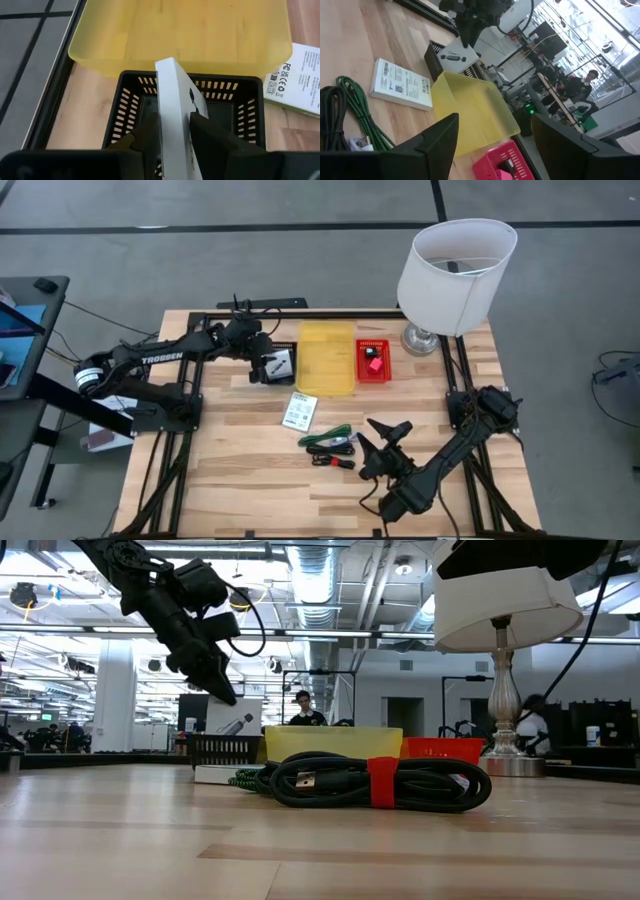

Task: Pick and place items into bin
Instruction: Put the bottom card reader box into the black bin

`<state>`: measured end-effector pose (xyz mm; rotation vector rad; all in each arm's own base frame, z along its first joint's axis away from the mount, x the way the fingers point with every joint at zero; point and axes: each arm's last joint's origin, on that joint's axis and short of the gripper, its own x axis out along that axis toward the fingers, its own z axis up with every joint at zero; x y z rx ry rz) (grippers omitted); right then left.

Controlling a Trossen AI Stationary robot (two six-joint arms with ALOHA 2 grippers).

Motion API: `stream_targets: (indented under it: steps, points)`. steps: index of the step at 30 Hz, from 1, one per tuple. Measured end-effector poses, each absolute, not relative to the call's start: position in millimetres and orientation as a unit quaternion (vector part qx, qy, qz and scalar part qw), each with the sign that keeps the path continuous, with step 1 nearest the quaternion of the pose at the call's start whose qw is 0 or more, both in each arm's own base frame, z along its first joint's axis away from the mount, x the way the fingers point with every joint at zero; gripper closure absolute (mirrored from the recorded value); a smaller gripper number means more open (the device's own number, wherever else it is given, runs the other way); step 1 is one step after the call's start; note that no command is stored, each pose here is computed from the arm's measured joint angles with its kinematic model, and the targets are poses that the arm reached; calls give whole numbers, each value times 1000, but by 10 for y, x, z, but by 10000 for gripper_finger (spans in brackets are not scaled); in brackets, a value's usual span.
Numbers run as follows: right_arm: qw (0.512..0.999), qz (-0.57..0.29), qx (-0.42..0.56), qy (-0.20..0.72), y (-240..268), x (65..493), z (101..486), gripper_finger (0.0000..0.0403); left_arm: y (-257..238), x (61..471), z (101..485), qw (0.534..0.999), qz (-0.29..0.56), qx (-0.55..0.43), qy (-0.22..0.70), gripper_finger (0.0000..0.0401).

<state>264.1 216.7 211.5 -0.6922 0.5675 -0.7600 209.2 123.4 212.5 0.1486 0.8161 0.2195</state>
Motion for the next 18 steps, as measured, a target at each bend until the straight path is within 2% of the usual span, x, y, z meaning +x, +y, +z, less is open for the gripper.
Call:
stream_targets:
  steps: [15,18]
  points:
    - [834,-362,-318,269,2157,2661,2108,159,1240,2108,2143,916,115,51,380,302]
    - [835,-361,-316,268,2160,2664,2106,159,1241,2108,2143,916,118,49,381,290]
